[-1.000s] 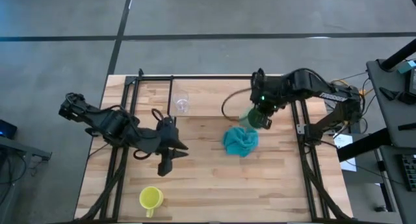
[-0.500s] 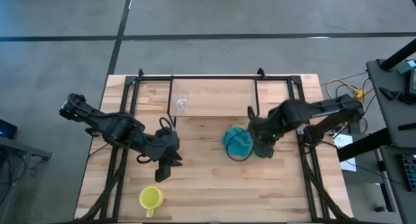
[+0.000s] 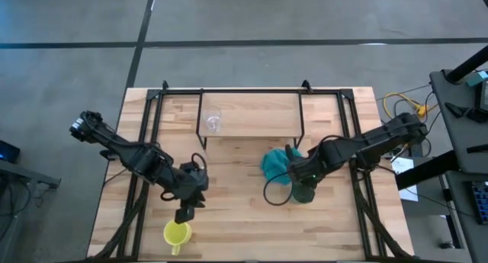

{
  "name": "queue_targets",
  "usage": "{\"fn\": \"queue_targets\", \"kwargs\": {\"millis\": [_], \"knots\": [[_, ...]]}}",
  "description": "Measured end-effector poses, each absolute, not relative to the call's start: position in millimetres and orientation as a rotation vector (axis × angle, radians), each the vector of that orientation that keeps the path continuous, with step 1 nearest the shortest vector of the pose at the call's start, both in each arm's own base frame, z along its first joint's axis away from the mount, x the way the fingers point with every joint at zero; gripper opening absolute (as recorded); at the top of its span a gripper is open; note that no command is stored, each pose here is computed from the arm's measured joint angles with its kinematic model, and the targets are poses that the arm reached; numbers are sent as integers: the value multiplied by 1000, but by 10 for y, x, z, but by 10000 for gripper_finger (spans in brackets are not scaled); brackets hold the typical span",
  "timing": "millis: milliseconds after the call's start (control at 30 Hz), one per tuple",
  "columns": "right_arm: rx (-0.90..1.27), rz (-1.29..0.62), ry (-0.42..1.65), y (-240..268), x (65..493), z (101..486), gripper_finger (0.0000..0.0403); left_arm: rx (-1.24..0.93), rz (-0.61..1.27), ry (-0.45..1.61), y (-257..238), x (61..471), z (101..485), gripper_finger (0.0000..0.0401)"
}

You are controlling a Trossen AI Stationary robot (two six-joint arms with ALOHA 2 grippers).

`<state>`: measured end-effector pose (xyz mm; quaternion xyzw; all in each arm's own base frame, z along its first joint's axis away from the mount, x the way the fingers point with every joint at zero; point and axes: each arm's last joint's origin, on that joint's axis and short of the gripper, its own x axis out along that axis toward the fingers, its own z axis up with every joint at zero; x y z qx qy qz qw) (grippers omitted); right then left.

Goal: Stack small to large cups/mugs on shelf
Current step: Put the green cup on the shelf

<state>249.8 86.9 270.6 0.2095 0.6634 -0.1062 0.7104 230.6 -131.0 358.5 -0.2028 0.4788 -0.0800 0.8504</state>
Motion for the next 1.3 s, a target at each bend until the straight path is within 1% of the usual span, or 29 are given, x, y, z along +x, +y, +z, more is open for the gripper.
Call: {"fn": "queue_targets", "kwargs": {"millis": [167, 400, 700, 900, 1100, 1300], "knots": [[492, -267, 1526, 860, 2446, 2570, 9, -487, -131, 1058, -1355, 2287, 3444, 81], [524, -291, 1622, 844, 2349, 2369, 9, -635, -168, 977, -1496, 2398, 3326, 81], [525, -294, 1615, 844, 2353, 2373, 13, -719, -118, 1040, -1660, 2443, 3189, 81], [488, -242, 1578, 850, 2404, 2452, 44, -780, -104, 1067, -1744, 2427, 3161, 81], [468, -211, 1569, 854, 2416, 2464, 91, -859, -163, 1015, -1820, 2463, 3221, 81], [468, -207, 1569, 855, 2417, 2464, 131, -920, -157, 1055, -1901, 2399, 3220, 81]]}}
